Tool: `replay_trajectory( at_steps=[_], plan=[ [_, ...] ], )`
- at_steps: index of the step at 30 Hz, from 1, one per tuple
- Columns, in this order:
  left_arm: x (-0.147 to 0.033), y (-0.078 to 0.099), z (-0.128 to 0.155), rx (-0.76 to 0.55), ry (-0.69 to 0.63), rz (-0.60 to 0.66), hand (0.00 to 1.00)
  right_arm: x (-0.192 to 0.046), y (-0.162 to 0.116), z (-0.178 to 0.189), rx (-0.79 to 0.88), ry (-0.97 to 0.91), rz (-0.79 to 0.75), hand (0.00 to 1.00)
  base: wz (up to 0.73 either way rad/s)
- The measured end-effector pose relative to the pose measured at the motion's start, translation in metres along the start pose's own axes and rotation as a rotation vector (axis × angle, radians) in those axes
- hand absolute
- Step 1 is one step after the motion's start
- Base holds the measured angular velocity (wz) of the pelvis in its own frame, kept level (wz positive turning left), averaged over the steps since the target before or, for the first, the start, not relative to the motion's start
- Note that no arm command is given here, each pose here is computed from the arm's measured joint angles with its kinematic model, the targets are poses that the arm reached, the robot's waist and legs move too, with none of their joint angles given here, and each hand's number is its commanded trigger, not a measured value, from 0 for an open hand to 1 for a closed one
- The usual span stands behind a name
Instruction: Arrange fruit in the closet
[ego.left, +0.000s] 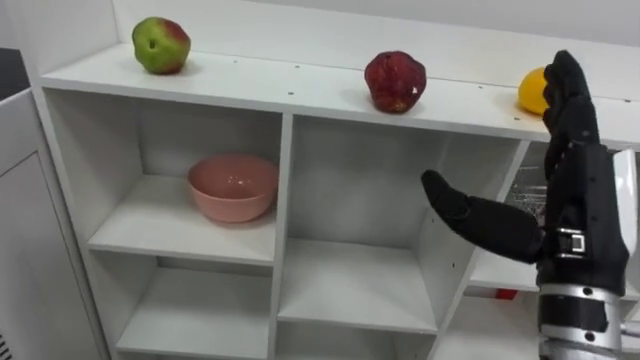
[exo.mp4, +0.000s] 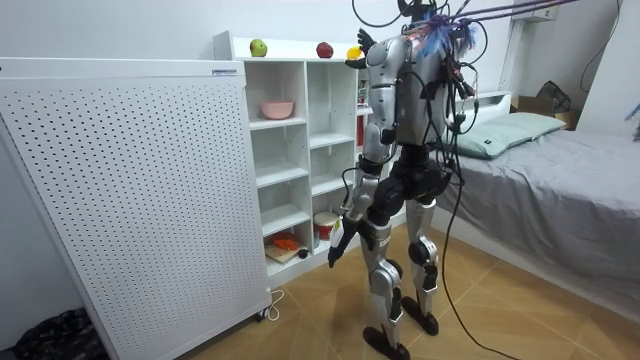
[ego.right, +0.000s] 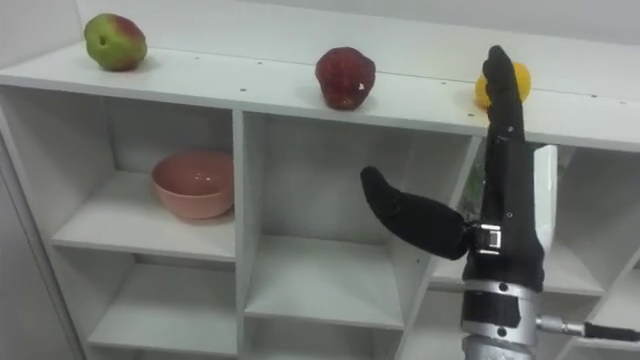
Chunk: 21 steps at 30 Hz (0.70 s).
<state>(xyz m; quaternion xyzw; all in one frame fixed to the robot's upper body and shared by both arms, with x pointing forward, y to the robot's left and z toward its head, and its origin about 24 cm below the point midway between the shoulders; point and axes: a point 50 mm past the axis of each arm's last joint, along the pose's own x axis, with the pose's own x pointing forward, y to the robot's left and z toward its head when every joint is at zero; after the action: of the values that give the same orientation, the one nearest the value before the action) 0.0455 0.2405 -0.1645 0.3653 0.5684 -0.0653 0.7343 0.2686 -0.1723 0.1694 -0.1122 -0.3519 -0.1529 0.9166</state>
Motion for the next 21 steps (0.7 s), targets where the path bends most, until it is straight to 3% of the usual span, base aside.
replay_trajectory(
  at_steps=[11, 21],
  plan=[
    [0.002, 0.003, 0.007, 0.016, -0.007, -0.010, 0.00, 0.026, 0.004, 0.017, 0.075, -0.081, 0.025, 0.00, 0.02],
    [0.003, 0.004, 0.010, 0.007, -0.007, -0.048, 0.00, 0.041, -0.004, 0.000, 0.072, 0.004, 0.062, 0.00, 0.03]
  ],
)
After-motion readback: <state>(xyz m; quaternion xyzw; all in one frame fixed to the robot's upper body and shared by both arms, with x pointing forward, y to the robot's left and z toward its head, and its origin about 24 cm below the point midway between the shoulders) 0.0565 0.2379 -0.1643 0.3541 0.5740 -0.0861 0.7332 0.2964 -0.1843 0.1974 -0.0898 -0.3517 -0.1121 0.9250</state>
